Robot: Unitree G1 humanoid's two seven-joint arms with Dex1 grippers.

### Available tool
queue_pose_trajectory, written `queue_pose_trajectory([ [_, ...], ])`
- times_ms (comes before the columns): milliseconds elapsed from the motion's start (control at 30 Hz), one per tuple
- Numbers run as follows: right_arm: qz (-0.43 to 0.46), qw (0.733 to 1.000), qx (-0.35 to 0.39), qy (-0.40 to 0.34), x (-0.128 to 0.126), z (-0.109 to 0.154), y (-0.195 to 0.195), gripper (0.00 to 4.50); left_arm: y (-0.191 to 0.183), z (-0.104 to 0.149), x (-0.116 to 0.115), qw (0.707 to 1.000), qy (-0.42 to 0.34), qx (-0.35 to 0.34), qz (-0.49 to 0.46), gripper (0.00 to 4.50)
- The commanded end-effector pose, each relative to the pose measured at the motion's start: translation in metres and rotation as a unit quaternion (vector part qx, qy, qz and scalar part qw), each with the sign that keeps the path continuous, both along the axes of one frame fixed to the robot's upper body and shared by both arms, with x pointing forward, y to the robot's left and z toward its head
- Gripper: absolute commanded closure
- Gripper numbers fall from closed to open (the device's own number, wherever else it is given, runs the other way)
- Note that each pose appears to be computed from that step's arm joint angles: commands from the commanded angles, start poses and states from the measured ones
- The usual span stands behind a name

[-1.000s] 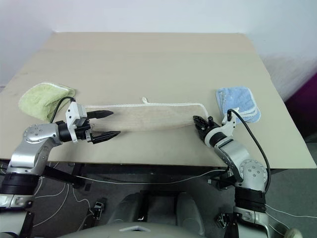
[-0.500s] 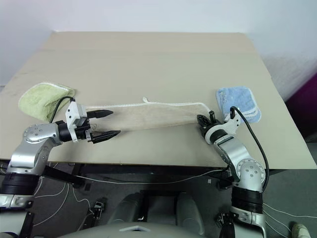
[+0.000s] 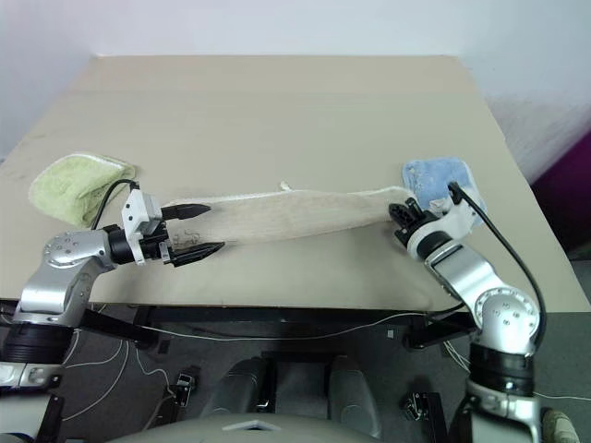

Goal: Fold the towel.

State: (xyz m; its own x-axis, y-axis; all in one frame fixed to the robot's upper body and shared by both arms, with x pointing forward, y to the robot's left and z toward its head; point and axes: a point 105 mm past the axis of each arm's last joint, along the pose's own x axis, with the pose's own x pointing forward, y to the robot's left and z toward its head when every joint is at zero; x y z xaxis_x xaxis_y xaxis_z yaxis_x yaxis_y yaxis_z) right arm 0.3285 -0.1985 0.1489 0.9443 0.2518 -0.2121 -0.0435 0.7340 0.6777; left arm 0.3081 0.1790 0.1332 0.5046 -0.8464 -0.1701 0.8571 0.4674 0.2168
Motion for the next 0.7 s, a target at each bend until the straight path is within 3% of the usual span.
queue_pose_trajectory([
  [33, 0.095, 0.989, -0.098, -0.055, -0.003, 0.02, 0.024, 4.44, -0.003, 0.01, 0.001, 1.0, -0.025, 0.003, -0.005, 0.0],
  [133, 0.208, 0.941, -0.255, -0.083, -0.01, 0.018, 0.05, 4.44, -0.005, 0.01, 0.001, 1.0, -0.025, 0.0, -0.005, 0.0],
  [233, 0.285, 0.888, -0.348, -0.099, -0.013, 0.009, 0.067, 4.44, -0.006, 0.009, 0.0, 1.0, -0.025, -0.002, -0.005, 0.0],
  [533, 0.416, 0.784, -0.432, -0.159, 0.015, -0.003, 0.127, 4.44, -0.008, 0.009, -0.002, 1.0, -0.028, -0.01, 0.005, 0.0],
  [700, 0.452, 0.752, -0.445, -0.18, 0.027, -0.009, 0.157, 4.44, -0.008, 0.008, -0.005, 0.999, -0.029, -0.013, 0.011, 0.0],
])
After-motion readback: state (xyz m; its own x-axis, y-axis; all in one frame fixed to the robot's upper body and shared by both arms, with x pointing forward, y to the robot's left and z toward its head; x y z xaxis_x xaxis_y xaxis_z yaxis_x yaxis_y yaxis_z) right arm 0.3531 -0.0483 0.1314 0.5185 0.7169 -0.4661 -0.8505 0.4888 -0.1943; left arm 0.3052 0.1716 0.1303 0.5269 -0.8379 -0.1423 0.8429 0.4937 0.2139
